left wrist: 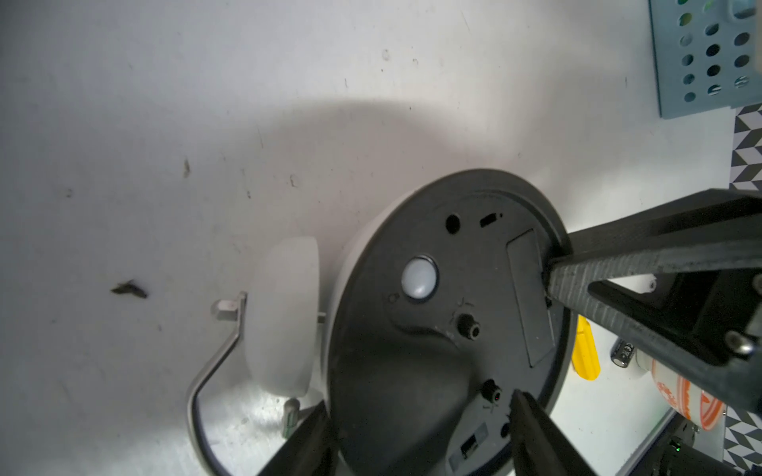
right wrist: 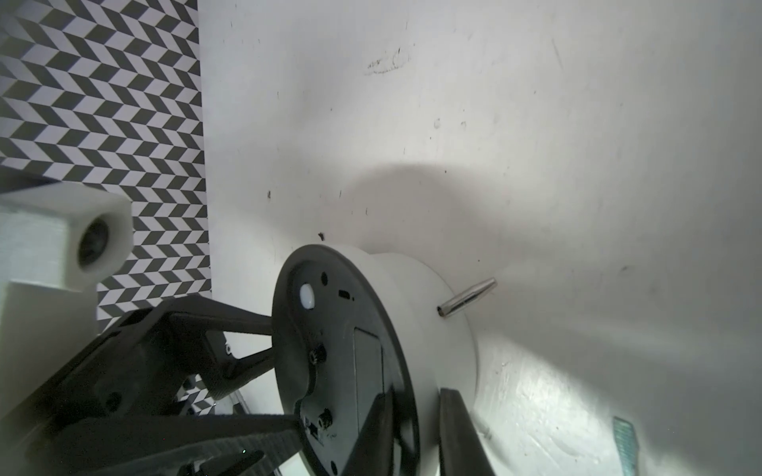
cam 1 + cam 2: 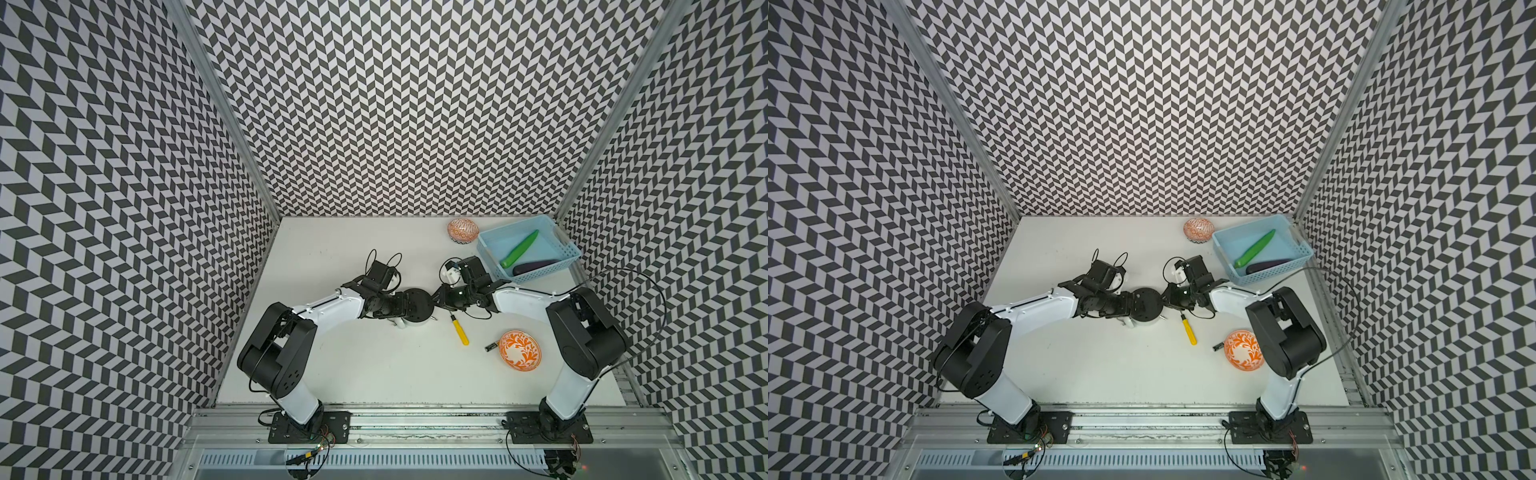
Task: Remove the battery from the alarm
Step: Install the cover on the alarm.
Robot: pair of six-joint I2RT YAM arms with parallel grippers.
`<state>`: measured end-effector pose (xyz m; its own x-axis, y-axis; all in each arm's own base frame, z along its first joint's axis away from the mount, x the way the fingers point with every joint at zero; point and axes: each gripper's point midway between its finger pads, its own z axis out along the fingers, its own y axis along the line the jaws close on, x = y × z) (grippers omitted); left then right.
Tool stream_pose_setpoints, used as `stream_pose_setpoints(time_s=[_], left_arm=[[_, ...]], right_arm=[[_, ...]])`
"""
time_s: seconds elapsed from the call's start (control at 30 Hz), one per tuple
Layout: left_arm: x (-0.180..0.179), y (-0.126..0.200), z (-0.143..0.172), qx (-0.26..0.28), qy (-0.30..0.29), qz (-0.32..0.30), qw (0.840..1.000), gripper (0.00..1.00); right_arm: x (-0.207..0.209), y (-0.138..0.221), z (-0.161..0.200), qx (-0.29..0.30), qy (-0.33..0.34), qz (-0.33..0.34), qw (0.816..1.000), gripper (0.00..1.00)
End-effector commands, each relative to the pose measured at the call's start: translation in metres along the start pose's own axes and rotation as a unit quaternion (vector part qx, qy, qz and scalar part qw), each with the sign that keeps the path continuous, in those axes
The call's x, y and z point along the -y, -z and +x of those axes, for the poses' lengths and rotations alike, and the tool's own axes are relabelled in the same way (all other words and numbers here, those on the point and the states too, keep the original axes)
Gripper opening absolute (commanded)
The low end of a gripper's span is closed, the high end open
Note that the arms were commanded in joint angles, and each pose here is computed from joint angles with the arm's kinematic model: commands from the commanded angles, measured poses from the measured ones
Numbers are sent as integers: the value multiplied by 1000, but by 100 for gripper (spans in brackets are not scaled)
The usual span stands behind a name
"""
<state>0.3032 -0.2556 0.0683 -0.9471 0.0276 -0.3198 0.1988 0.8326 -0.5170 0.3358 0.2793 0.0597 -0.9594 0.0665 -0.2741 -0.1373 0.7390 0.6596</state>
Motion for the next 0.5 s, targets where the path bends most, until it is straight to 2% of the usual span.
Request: stream_pose_setpoints(time_s=[0.0, 0.07, 0.17, 0.3, 0.4, 0.47], left_arm=[[38, 9, -4, 12, -27, 79, 996, 65], [32, 24, -13, 37, -12, 80, 996, 67], [1, 49, -27, 80, 26, 64, 994, 69], [-45, 62, -23, 97, 71, 38, 992, 67], [-65, 55, -7, 85, 106, 57, 989, 58], [-69, 47, 3, 71, 121, 71, 988, 48]], right_arm=[[61, -13, 47, -69, -12, 156, 985, 23], [44, -7, 31, -52, 12, 143, 988, 28], [-7, 15, -3, 0, 58, 75, 995, 32], [-79, 64, -47, 91, 120, -10, 989, 39], [-111, 101, -64, 156, 160, -52, 973, 50], [-113, 117, -65, 191, 172, -62, 964, 61]])
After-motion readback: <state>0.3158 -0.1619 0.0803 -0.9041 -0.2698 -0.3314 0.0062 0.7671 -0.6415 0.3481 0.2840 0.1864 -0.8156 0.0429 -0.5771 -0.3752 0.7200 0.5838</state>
